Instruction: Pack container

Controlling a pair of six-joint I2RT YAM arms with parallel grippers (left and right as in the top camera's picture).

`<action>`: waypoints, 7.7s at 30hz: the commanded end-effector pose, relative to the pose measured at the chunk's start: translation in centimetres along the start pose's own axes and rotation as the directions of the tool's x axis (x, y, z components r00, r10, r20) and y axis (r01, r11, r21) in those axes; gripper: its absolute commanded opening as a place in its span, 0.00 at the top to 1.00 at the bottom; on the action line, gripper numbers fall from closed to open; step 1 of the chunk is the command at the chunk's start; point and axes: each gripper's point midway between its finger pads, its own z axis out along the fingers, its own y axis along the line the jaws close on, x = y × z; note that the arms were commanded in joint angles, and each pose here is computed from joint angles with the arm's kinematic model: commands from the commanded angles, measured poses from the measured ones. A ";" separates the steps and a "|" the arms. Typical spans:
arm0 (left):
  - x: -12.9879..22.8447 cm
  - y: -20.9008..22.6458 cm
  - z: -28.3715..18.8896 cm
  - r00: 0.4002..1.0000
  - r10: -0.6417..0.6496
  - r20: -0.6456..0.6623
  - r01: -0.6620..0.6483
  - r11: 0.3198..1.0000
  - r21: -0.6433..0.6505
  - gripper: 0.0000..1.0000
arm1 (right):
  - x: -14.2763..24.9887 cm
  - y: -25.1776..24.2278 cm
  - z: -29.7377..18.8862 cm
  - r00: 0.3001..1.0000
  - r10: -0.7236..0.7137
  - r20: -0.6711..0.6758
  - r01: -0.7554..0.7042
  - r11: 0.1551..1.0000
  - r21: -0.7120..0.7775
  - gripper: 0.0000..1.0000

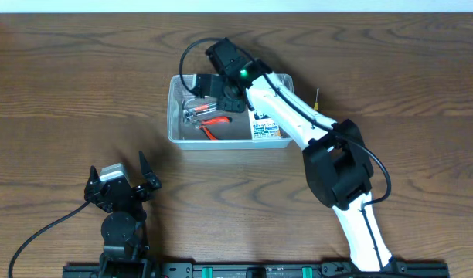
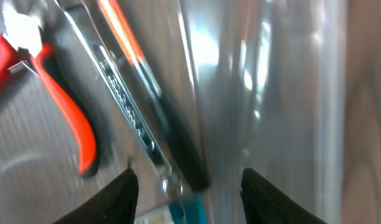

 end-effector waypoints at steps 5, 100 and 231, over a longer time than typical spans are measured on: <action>1.6 0.4 0.1 0.999 0.019 -0.041 -0.020 1.000 -0.020 0.02 | 0.3 -8.1 -17.3 0.881 0.438 0.179 -0.473 0.827 0.304 0.36; 1.6 0.4 0.1 0.999 0.019 -0.041 -0.020 1.000 -0.020 0.02 | 0.1 4.9 -4.9 0.993 -0.121 -0.008 0.119 0.986 -0.117 0.01; 1.6 0.4 0.1 0.999 0.019 -0.041 -0.020 1.000 -0.020 0.02 | 31.8 16.0 -17.5 0.288 0.763 0.578 -0.958 0.221 0.185 0.01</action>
